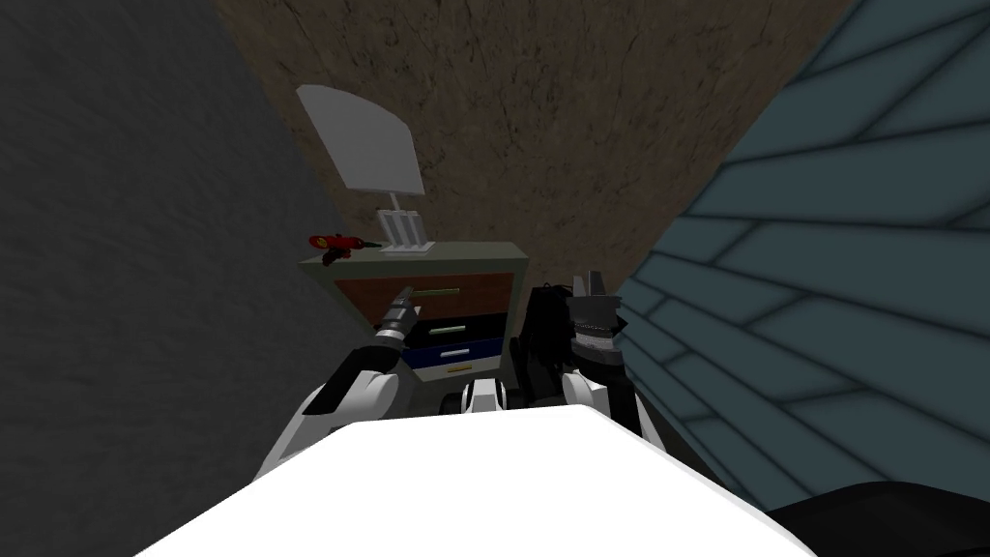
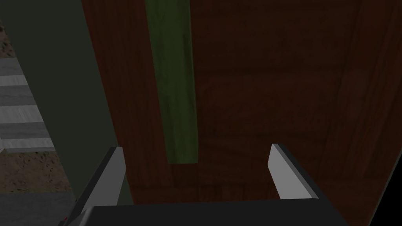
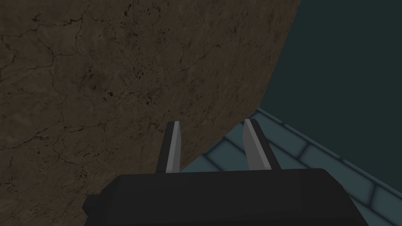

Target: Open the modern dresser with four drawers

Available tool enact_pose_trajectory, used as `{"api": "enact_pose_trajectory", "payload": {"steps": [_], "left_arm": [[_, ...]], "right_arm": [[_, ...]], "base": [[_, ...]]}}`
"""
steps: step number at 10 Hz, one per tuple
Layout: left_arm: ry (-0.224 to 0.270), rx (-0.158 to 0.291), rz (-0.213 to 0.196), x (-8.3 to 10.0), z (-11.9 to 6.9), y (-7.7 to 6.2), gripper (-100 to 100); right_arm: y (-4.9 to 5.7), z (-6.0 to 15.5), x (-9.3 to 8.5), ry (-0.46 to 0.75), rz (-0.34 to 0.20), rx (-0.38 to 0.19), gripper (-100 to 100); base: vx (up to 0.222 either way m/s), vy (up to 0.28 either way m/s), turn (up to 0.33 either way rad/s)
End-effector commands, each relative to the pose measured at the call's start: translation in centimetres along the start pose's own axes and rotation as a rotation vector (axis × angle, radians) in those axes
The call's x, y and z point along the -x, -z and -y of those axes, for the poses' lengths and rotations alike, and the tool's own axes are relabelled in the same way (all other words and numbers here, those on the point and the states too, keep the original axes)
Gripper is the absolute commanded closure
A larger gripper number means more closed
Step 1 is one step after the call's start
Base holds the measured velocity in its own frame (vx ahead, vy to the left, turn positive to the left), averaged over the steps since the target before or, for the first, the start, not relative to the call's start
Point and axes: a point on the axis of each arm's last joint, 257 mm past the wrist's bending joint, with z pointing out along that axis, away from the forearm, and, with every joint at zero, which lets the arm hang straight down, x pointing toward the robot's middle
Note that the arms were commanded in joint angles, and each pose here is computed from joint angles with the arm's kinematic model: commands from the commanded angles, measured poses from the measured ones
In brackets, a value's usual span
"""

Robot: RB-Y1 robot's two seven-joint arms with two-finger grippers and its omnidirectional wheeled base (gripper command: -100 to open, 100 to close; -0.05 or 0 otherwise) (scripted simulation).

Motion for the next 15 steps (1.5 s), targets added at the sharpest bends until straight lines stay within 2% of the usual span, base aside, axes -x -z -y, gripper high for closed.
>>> {"api": "enact_pose_trajectory", "payload": {"steps": [1,2,3,8,11,12,13,15], "left_arm": [[0.043,0.0,0.024,0.0,0.0,0.0,-100],[0.058,-0.001,0.032,0.0,0.1,0.0,-100],[0.048,0.0,0.026,0.0,0.1,0.0,-100],[0.044,0.002,0.062,2.4,0.1,-2.9,-100],[0.045,0.002,0.08,3.5,0.2,-4.1,-100],[0.045,0.0,0.076,3.3,0.3,-3.9,-100],[0.044,0.002,0.062,2.4,0.1,-2.9,100],[0.044,0.001,0.051,1.7,0.0,-2.1,100]], "right_arm": [[0.0,0.0,0.0,0.0,0.0,0.0,0],[0.0,0.0,0.0,0.0,0.0,0.0,0],[0.0,0.0,0.0,0.0,0.0,0.0,0],[0.0,0.0,0.0,0.0,0.0,0.0,0],[0.0,0.0,0.0,0.0,0.0,0.0,0],[0.0,0.0,0.0,0.0,0.0,0.0,0],[0.0,0.0,0.0,0.0,0.0,0.0,0],[0.0,0.0,0.0,0.0,0.0,0.0,0]], "base": [[0.005,0.0,0.0],[0.0,0.0,0.0],[0.0,0.0,0.0],[-0.023,0.002,-0.052],[-0.031,-0.011,-0.063],[-0.01,-0.002,-0.009],[0.001,-0.007,0.034],[0.008,-0.005,0.064]]}}
